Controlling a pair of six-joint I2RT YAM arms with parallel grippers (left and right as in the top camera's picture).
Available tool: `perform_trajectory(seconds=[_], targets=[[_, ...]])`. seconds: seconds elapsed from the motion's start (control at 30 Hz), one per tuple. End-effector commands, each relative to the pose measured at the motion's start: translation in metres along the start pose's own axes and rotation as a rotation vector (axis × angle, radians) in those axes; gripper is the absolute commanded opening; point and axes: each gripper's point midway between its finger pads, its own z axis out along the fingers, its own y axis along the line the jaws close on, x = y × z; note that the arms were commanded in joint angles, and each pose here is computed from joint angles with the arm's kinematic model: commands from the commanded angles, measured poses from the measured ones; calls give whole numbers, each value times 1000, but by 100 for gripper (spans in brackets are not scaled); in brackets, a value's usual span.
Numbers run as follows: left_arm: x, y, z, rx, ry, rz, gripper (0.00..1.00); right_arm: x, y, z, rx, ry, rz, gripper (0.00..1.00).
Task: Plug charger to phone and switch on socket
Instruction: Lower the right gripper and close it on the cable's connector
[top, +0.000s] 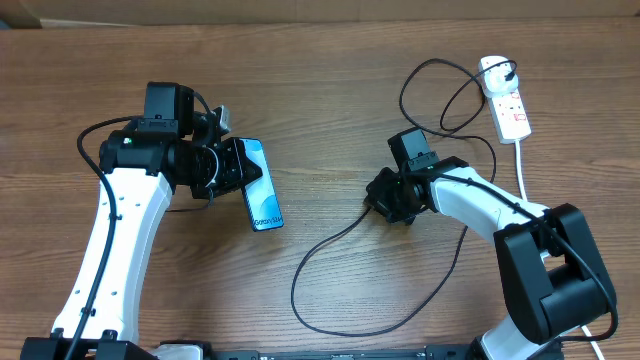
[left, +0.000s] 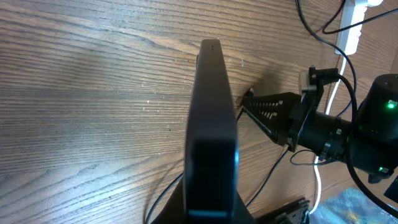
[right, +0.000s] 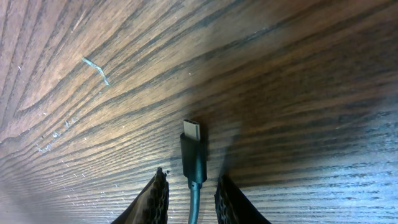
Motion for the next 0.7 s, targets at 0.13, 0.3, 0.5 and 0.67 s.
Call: perform_trajectory(seconds=[0.13, 0.3, 0.5, 0.67], targets=[[0, -8, -3, 29, -5, 25, 4, 0, -22, 18, 84, -3, 27, 24], [0, -8, -3, 30, -4, 25, 4, 2, -28, 24, 93, -2, 64, 23], [0, -8, -3, 30, -4, 25, 4, 1, -27, 24, 92, -4, 63, 22], [0, -8, -3, 30, -4, 25, 4, 0, -28, 24, 97, -12, 63, 16]])
